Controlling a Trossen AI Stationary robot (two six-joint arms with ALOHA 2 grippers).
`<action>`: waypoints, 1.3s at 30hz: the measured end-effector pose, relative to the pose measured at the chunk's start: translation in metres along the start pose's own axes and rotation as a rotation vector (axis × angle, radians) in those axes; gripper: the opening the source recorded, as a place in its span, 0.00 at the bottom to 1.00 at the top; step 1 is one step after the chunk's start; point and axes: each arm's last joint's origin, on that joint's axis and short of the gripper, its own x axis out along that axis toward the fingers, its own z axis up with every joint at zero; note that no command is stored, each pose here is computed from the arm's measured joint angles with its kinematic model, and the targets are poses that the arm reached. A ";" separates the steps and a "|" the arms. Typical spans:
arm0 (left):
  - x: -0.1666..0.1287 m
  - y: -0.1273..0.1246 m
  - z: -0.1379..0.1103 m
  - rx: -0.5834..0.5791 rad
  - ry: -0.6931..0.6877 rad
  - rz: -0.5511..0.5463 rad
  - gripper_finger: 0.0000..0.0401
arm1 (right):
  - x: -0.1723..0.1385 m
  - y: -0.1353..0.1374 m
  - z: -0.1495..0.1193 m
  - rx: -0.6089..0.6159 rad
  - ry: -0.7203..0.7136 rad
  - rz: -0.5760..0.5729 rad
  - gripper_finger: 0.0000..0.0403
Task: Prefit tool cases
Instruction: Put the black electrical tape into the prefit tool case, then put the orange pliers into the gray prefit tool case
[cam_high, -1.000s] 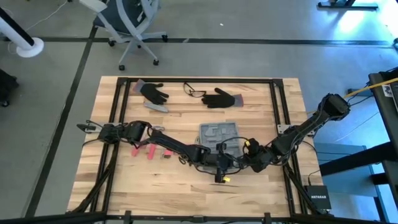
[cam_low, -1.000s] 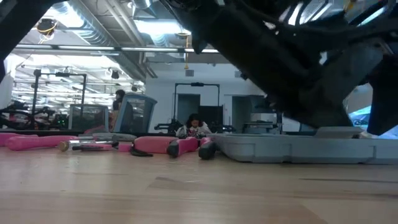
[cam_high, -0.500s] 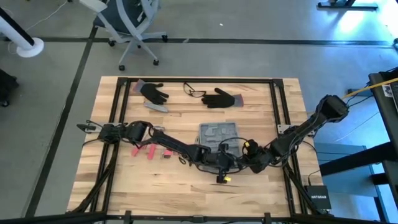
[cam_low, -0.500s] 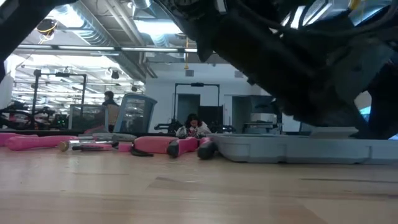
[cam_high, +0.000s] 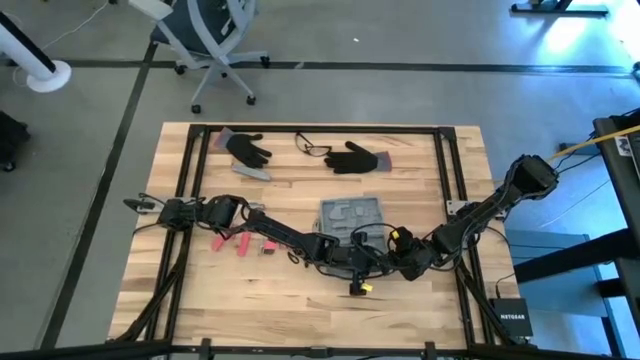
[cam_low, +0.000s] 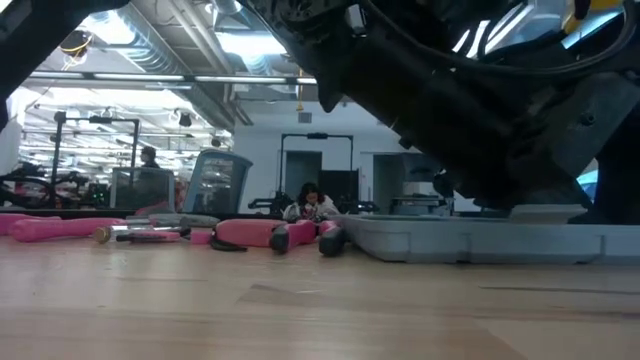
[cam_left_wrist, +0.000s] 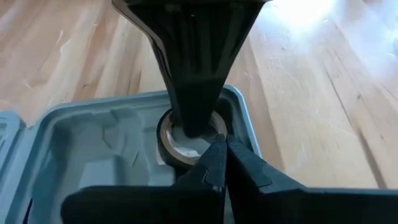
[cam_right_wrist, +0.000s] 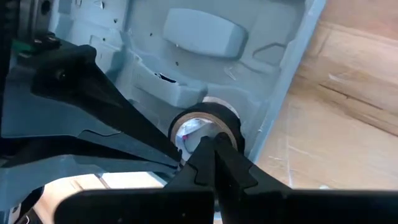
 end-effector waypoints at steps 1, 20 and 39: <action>-0.003 0.001 0.003 0.004 -0.004 0.001 0.00 | 0.000 0.000 0.000 0.001 -0.006 0.001 0.00; -0.048 -0.006 0.047 0.136 -0.088 -0.011 0.00 | -0.006 0.013 0.003 -0.015 -0.105 0.061 0.00; -0.120 0.014 0.044 -0.109 0.360 0.166 0.00 | -0.057 0.025 0.019 -0.102 -0.240 0.257 0.15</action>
